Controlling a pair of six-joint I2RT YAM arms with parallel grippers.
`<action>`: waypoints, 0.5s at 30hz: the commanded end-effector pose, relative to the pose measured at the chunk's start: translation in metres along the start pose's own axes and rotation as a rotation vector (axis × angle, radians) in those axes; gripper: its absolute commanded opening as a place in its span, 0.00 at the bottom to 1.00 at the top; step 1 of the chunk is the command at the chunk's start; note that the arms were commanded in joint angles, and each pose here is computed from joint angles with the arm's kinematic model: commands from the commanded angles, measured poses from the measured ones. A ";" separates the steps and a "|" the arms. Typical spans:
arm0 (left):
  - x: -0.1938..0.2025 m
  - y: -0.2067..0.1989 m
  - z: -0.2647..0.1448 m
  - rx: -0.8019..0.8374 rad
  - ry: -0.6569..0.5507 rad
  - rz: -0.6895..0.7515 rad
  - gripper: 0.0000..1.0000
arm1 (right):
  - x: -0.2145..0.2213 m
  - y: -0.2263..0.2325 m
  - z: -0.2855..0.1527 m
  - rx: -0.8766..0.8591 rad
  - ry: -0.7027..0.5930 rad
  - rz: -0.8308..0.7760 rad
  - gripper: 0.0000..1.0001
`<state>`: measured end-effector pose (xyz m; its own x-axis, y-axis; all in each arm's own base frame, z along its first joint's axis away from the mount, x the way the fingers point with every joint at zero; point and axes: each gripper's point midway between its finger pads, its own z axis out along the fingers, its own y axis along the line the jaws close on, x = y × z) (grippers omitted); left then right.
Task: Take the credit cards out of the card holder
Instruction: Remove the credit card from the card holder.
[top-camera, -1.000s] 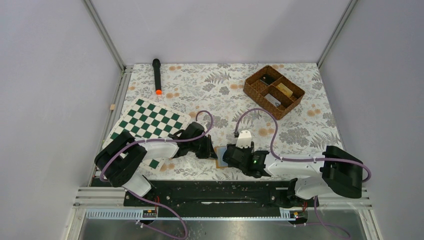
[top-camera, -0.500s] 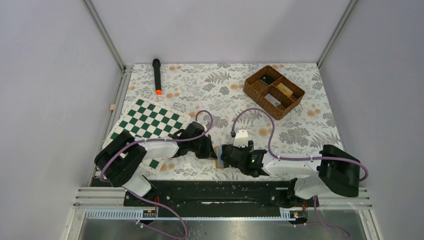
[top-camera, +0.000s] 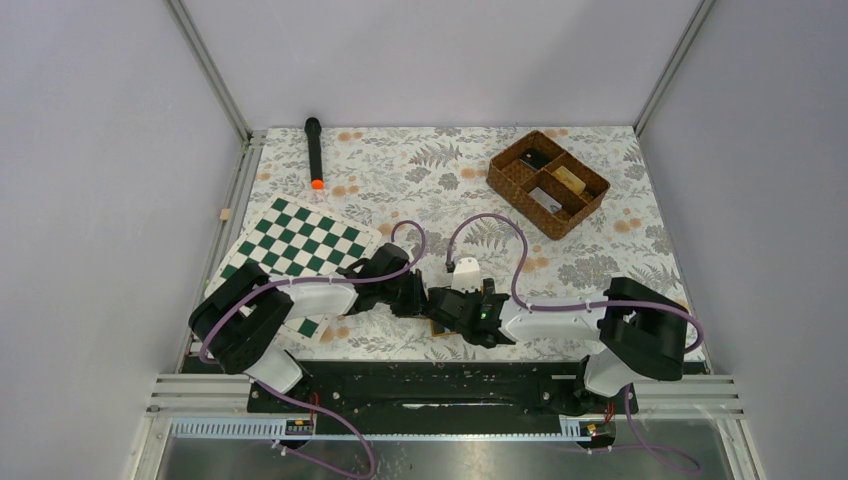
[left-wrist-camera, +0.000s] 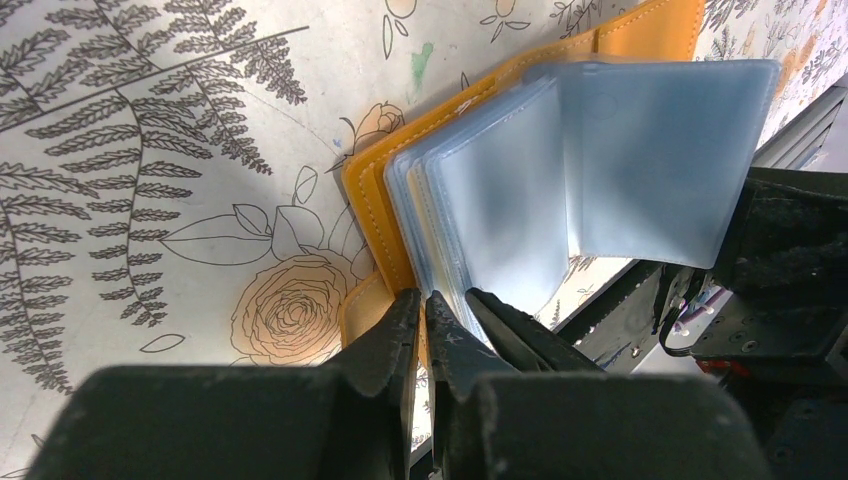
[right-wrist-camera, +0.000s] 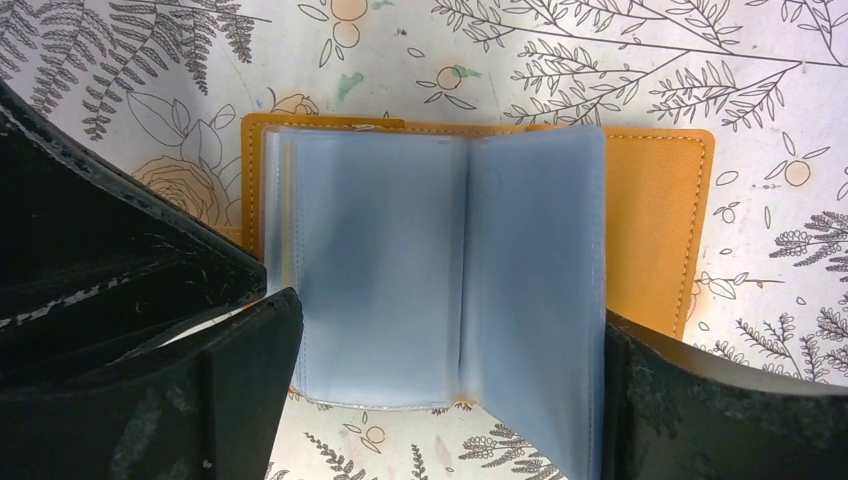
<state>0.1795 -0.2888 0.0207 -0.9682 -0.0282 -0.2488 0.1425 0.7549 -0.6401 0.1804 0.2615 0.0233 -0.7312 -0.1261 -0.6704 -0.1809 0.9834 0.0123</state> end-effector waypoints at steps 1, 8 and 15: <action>0.009 0.029 -0.002 -0.111 0.020 -0.003 0.08 | -0.005 0.005 0.002 0.010 -0.015 0.023 1.00; 0.011 0.030 -0.003 -0.111 0.017 -0.003 0.08 | 0.003 0.007 0.006 0.003 0.004 0.030 0.99; 0.012 0.032 -0.002 -0.114 0.018 -0.007 0.08 | 0.003 0.006 0.006 0.008 0.001 0.027 0.99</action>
<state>0.1795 -0.2886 0.0206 -0.9681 -0.0287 -0.2490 0.1424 0.7548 -0.6403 0.1811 0.2650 0.0172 -0.7361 -0.1102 -0.6678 -0.1678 0.9856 0.0223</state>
